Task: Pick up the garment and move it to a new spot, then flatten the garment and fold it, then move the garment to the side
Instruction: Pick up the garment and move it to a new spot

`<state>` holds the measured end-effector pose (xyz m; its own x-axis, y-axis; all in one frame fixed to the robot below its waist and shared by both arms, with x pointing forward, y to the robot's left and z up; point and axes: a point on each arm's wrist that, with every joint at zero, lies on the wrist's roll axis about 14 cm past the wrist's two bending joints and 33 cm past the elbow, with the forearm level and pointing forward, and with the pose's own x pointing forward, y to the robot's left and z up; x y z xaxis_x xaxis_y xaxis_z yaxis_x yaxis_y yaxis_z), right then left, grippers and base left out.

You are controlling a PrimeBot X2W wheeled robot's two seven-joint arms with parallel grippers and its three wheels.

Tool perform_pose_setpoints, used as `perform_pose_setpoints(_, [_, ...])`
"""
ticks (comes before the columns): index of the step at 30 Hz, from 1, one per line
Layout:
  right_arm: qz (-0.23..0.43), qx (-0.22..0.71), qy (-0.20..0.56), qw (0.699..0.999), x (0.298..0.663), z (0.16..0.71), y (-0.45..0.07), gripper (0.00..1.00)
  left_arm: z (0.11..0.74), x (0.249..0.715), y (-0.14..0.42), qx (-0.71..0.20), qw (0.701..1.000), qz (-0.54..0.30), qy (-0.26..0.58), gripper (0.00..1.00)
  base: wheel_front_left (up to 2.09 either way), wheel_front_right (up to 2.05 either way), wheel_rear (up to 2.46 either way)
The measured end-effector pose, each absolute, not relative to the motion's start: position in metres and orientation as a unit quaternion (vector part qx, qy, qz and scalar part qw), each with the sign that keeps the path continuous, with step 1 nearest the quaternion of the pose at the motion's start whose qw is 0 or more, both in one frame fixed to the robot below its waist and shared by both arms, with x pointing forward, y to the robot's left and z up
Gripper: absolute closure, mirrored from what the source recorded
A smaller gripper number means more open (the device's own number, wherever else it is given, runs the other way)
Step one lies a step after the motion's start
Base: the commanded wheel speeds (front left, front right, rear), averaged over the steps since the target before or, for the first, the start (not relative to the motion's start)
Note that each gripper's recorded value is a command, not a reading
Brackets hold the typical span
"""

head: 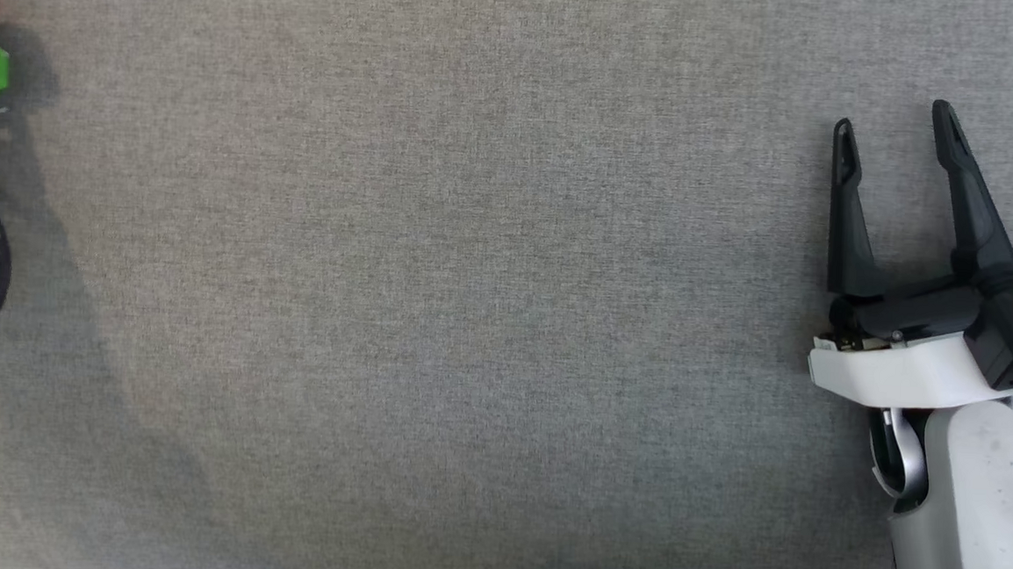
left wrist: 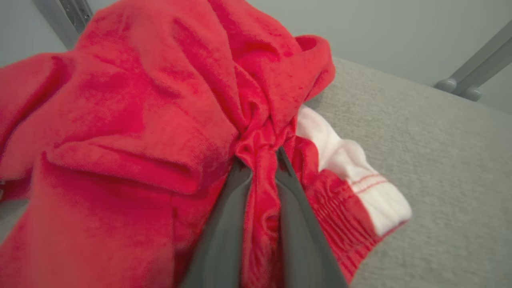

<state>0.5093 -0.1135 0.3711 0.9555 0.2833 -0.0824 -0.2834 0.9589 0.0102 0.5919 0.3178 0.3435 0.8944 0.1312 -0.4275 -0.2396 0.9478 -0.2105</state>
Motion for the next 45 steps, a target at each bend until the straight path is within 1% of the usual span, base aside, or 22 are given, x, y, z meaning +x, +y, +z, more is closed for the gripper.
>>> perform_pose_setpoints(3, [0.139,0.006,0.051,0.989,0.502,0.373,-0.115,0.0,0.364,0.598,0.287,-0.128,0.974,0.04,0.184,1.0,0.0,0.0,0.0])
perform_pose_setpoints(5, [0.137,0.014,0.06,0.989,0.493,0.374,-0.114,0.0,0.387,0.599,0.273,-0.12,0.98,0.005,0.161,1.0,0.0,0.0,0.0])
perform_pose_setpoints(8, [0.137,0.025,0.073,0.988,0.478,0.379,-0.11,0.0,0.426,0.598,0.245,-0.13,0.982,-0.049,0.127,1.0,0.0,0.0,0.0])
perform_pose_setpoints(13, [0.139,0.045,0.06,0.987,0.46,0.405,-0.103,0.0,0.499,0.58,0.197,-0.152,0.975,-0.14,0.08,1.0,0.0,0.0,0.0])
perform_pose_setpoints(18, [0.13,0.049,0.029,0.99,0.445,0.439,-0.11,0.0,0.565,0.544,0.143,-0.152,0.961,-0.226,0.047,1.0,0.0,0.0,0.0])
perform_pose_setpoints(21, [0.116,0.06,0.011,0.991,0.435,0.457,-0.118,0.0,0.597,0.512,0.104,-0.18,0.944,-0.276,0.034,1.0,0.0,0.0,0.0])
perform_pose_setpoints(23, [0.104,0.063,0.003,0.993,0.427,0.466,-0.127,0.0,0.615,0.486,0.073,-0.206,0.925,-0.319,0.033,1.0,0.0,0.0,0.0])
perform_pose_setpoints(26, [0.085,0.062,-0.005,0.994,0.415,0.474,-0.141,0.0,0.637,0.445,0.024,-0.258,0.885,-0.387,0.038,1.0,0.0,0.0,0.0])
perform_pose_setpoints(29, [0.065,0.061,-0.014,0.996,0.405,0.483,-0.155,0.0,0.647,0.409,-0.018,-0.307,0.842,-0.441,0.06,1.0,0.0,0.0,0.0])
perform_pose_setpoints(32, [0.047,0.06,-0.022,0.997,0.397,0.49,-0.167,0.0,0.643,0.387,-0.049,-0.355,0.803,-0.468,0.096,1.0,0.0,0.0,0.0])
perform_pose_setpoints(35, [0.028,0.059,-0.027,0.998,0.39,0.493,-0.18,0.0,0.623,0.379,-0.07,-0.412,0.766,-0.467,0.158,1.0,0.0,0.0,0.0])
perform_pose_setpoints(36, [0.021,0.058,-0.027,0.998,0.387,0.494,-0.185,0.0,0.608,0.381,-0.074,-0.42,0.762,-0.458,0.184,1.0,0.0,0.0,0.0])
perform_pose_setpoints(40, [0.003,0.058,-0.025,0.998,0.378,0.494,-0.196,0.0,0.539,0.419,-0.058,-0.418,0.793,-0.362,0.256,1.0,0.0,0.0,0.0])
perform_pose_setpoints(42, [-0.005,0.057,-0.022,0.998,0.374,0.493,-0.201,0.0,0.503,0.443,-0.04,-0.416,0.815,-0.293,0.277,1.0,0.0,0.0,0.0])
perform_pose_setpoints(45, [-0.015,0.056,-0.017,0.998,0.37,0.49,-0.206,0.0,0.458,0.466,-0.014,-0.41,0.832,-0.212,0.309,1.0,0.0,0.0,0.0])
